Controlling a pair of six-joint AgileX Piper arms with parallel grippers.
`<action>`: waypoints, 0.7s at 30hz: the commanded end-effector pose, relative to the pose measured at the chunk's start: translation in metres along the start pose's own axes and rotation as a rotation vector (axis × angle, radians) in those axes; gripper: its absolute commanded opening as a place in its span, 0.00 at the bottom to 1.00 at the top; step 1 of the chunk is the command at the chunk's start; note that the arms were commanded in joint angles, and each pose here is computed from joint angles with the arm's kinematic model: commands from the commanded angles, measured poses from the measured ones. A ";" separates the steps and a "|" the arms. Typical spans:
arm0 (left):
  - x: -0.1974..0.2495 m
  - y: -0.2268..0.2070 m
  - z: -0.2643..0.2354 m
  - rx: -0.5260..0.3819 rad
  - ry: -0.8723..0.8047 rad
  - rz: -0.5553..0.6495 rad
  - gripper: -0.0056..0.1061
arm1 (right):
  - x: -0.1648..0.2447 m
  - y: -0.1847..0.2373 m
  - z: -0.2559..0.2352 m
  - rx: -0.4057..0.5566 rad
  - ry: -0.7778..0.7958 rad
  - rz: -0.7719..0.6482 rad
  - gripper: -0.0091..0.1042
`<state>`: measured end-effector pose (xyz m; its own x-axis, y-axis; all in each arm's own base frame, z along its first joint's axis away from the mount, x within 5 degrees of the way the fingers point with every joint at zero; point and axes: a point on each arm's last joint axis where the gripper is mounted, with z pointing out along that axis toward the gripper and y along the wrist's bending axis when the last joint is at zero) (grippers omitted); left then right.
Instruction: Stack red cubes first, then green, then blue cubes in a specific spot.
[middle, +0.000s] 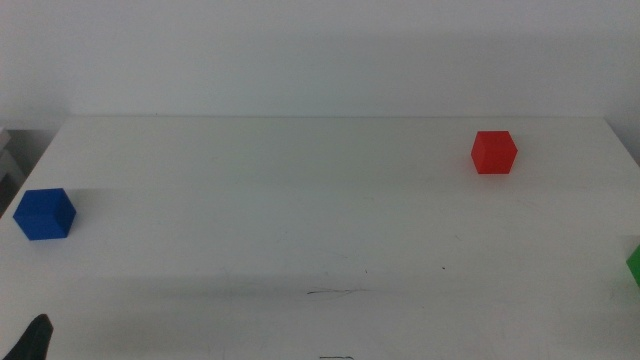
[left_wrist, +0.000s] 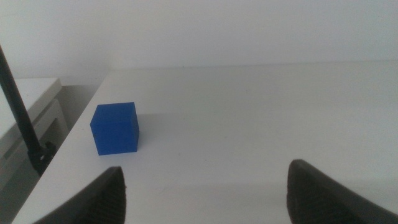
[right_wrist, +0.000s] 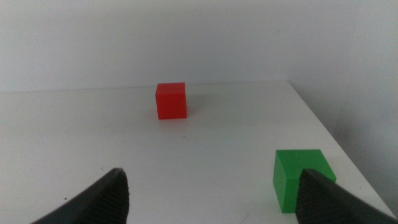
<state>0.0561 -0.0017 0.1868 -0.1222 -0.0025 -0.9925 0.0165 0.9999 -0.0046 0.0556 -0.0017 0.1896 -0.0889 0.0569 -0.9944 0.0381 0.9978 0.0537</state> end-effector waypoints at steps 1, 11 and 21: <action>-0.009 0.000 -0.002 0.000 -0.112 -0.012 0.82 | -0.023 0.001 -0.004 0.002 -0.092 -0.010 0.88; -0.009 0.000 -0.002 0.000 -0.112 -0.012 0.82 | -0.099 0.005 -0.003 0.008 0.103 -0.012 0.88; -0.009 0.000 -0.002 0.000 -0.112 -0.012 0.82 | -0.187 0.010 0.029 0.017 0.309 -0.015 0.88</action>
<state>0.0561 -0.0017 0.1868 -0.1222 -0.0025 -0.9925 0.0165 0.9999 -0.0046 0.0920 -0.0023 0.3532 -0.4234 0.0642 -0.9037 0.0467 0.9977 0.0490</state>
